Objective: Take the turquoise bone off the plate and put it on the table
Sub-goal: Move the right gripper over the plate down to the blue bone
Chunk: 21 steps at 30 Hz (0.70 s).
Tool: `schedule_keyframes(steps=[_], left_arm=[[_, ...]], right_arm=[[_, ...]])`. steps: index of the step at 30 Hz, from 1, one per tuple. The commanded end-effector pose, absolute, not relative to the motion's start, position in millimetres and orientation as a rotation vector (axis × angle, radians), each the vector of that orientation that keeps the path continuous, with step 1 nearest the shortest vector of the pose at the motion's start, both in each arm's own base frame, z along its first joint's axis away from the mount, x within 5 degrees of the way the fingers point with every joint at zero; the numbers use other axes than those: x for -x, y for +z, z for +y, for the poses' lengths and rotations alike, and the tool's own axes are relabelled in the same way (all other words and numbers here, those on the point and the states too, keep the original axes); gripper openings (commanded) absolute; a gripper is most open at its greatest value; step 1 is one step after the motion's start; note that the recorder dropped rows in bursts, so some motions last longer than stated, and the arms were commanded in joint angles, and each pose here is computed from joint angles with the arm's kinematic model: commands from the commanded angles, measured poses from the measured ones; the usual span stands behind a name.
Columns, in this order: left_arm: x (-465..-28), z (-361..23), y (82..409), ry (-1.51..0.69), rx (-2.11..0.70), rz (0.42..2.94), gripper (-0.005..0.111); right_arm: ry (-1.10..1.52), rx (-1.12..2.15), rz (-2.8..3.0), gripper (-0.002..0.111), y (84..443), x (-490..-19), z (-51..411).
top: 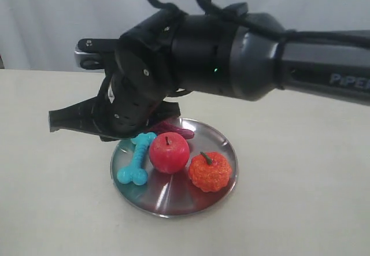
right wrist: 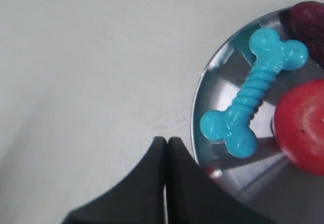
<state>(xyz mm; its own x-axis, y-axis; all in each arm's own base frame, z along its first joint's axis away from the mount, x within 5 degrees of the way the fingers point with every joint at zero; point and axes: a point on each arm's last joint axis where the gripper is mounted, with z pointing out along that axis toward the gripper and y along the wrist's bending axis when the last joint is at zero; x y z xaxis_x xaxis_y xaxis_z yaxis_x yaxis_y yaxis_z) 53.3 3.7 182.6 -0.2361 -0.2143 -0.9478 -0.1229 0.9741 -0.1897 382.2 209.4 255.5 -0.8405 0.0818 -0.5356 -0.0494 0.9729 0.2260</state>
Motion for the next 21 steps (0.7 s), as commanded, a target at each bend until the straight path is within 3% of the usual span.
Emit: schedule_keyframes(steps=[1,10,21], left_arm=[[-53,4,182,-0.087,0.250,1.810,0.000],[-53,4,182,-0.087,0.250,1.810,0.000],[-53,4,182,-0.087,0.250,1.810,0.000]], right_arm=[[0.313,-0.003,2.518,0.000,234,-397,216],[0.007,-0.056,2.563,0.000,191,-419,208],[-0.045,-0.047,2.605,0.001,184,-425,210]])
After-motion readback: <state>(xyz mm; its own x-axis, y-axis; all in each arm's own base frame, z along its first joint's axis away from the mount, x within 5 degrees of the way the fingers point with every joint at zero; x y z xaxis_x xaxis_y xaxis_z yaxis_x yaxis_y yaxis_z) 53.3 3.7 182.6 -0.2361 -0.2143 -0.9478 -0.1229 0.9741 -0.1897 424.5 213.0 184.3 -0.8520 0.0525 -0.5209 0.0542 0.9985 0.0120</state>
